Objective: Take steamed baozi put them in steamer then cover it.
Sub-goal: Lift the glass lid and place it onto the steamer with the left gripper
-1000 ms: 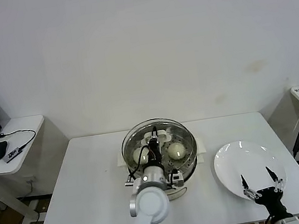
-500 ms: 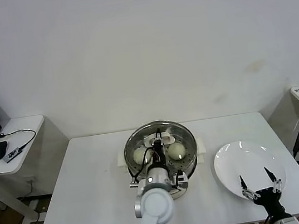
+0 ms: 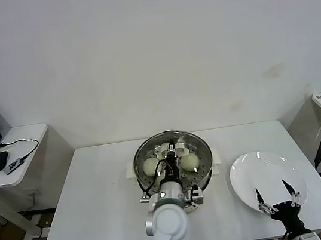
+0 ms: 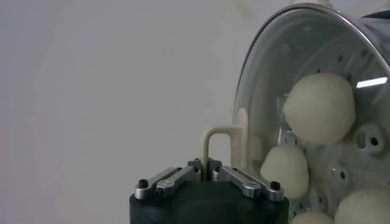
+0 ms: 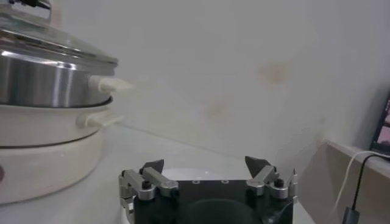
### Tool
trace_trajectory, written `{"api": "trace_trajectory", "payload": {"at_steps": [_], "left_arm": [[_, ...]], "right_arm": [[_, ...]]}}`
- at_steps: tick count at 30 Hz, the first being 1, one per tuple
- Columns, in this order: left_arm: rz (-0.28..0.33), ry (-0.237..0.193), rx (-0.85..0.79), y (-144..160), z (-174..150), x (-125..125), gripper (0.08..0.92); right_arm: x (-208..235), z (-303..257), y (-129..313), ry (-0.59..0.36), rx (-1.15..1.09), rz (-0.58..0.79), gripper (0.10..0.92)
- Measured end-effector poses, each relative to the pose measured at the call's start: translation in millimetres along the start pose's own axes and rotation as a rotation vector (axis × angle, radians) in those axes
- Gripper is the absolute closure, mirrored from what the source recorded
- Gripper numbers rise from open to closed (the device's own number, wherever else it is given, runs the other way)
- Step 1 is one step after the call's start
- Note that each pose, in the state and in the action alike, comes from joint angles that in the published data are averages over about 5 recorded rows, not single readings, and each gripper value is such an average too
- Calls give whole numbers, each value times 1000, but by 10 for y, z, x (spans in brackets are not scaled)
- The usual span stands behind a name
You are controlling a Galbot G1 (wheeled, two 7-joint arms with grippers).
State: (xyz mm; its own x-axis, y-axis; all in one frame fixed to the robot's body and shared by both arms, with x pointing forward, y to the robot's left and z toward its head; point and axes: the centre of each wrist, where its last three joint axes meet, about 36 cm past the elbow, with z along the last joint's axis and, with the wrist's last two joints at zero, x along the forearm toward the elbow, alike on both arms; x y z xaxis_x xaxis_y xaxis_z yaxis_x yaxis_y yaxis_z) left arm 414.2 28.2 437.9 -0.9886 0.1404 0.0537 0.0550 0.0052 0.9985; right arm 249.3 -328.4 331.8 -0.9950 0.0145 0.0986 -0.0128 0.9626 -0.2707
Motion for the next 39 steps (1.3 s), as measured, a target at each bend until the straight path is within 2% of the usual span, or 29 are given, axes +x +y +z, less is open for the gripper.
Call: {"api": "trace_trajectory", "payload": {"at_steps": [17,22,25,39], "left_arm": [[-28,9,-31,27,107,-10,336],[-35,8,-40,29,119,-17,264],[-35,6,-45,29,128,-22,294],[-20,-15,-62,-7,104,-38,693]], "right_arm": [[0,-13,35,-3,1,-8,200],[8,-15,39,-3,2,-9,200],[10,-14,41,-3,2,-10,200],[10,-20,50,-4,1,-12,200]]}}
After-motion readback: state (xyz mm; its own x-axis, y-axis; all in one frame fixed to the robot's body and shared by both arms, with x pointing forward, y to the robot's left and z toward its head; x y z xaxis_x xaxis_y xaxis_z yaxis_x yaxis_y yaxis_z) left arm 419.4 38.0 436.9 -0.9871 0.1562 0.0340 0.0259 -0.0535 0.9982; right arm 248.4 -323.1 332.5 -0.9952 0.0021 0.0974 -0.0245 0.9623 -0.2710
